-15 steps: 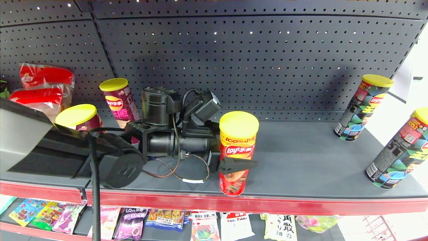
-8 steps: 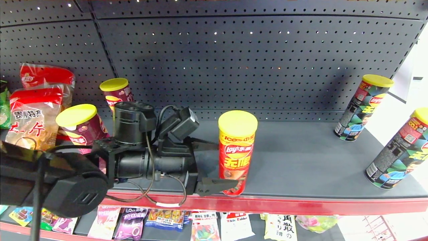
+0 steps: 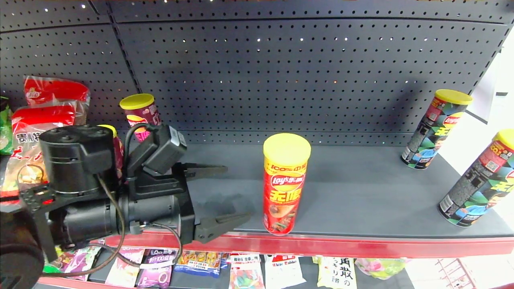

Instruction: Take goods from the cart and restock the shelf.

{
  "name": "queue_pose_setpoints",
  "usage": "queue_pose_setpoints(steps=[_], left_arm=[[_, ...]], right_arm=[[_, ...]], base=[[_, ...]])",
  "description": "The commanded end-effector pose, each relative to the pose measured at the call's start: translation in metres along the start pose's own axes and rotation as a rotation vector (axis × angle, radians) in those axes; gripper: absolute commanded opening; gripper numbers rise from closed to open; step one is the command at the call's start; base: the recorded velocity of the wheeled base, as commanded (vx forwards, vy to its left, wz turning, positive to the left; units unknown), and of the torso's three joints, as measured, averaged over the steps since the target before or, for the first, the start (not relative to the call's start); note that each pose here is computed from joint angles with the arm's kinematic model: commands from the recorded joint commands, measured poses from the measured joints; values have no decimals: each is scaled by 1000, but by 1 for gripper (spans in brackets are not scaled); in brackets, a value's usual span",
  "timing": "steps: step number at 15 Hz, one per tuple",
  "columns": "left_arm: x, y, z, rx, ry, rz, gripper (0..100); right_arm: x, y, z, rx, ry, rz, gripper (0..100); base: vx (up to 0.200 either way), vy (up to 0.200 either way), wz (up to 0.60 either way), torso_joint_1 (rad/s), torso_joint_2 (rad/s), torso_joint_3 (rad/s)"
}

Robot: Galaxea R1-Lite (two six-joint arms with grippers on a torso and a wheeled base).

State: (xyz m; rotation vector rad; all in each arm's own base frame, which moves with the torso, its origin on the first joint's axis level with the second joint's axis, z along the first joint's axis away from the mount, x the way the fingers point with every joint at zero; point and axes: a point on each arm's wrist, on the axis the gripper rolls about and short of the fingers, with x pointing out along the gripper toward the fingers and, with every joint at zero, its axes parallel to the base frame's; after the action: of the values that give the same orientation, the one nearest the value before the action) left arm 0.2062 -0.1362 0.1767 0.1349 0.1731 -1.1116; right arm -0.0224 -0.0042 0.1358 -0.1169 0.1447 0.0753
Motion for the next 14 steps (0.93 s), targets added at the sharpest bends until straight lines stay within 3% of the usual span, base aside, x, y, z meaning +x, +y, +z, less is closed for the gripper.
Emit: queue_pose_setpoints(steps=[1,3,5,6,8,11,13,14], left_arm=[[-35,-21,7,37,-49,71,100],[-63,-35,10,63,-83,236,100],[-89,-46,18,67,-93,411,100],[-104,-54,20,67,-92,456,100],[-137,-74,20,62,-85,483,100],[-189,-109,-2,50,-65,529,100],[-207,-121,-15,46,-58,572,100],[-218,-128,-25,45,-61,632,100]], right_arm=[[4,-1,8,-2,20,9,0],[12,-1,30,-3,49,62,0],[22,-2,55,-2,62,128,0],[28,-2,66,-2,71,146,0],[39,-1,83,-35,80,225,0],[72,5,111,-63,129,348,0],[101,15,125,-72,130,403,0],[140,27,133,-78,124,425,0]], base=[[0,0,0,0,0,0],[0,0,0,0,0,0],[0,0,0,0,0,0],[0,0,0,0,0,0],[0,0,0,0,0,0],[0,0,0,0,0,0],[0,0,0,0,0,0],[0,0,0,0,0,0]])
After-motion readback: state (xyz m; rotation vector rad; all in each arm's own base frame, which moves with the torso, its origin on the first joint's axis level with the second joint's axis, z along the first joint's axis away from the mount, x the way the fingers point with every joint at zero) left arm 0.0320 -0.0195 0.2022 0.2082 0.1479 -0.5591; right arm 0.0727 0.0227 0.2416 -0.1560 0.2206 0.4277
